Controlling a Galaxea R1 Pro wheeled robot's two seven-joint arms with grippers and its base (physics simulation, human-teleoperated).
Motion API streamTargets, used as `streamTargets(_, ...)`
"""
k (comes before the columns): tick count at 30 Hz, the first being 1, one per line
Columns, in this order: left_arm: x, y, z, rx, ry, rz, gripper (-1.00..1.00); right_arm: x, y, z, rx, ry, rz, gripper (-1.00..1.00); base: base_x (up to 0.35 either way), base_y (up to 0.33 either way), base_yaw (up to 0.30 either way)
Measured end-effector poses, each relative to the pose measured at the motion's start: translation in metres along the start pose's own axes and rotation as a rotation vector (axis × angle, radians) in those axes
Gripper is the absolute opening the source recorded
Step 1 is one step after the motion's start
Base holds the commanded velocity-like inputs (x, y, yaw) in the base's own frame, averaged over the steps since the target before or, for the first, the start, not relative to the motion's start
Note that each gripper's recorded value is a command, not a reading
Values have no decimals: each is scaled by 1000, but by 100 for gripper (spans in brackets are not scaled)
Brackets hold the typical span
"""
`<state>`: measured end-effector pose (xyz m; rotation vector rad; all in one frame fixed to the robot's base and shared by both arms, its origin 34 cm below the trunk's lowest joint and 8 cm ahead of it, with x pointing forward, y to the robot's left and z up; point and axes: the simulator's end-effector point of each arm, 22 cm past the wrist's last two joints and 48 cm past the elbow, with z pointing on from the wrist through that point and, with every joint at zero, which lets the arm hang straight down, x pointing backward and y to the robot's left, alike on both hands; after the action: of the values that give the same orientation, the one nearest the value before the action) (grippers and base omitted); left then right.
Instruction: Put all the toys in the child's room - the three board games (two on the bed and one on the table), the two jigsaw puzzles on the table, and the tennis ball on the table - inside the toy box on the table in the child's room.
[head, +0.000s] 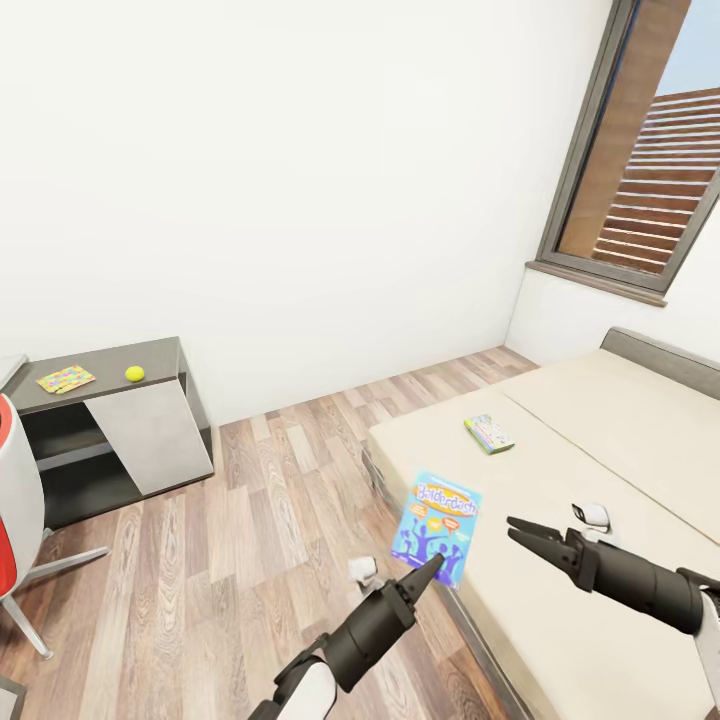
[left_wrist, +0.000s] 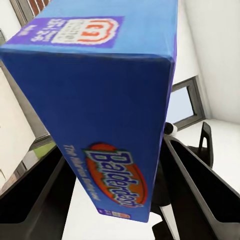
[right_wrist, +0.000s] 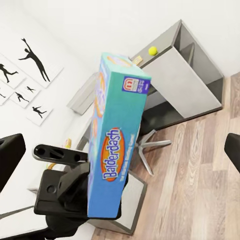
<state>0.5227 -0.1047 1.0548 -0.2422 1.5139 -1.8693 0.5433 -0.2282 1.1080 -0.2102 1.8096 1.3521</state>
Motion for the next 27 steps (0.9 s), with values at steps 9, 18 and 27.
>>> streamTargets(9,12,-7,7,7,28,-1,-100,-1,2,3,-8,-8,-5,100,0,0,0)
streamTargets(18,17,-19,18,6,45,15,-100,1,-1,13,2,-27,9,100,0,0,0)
streamTargets(27,15,-25,22,12,36,5,-100,3,-3,16,13,-31,15,100,0,0,0)
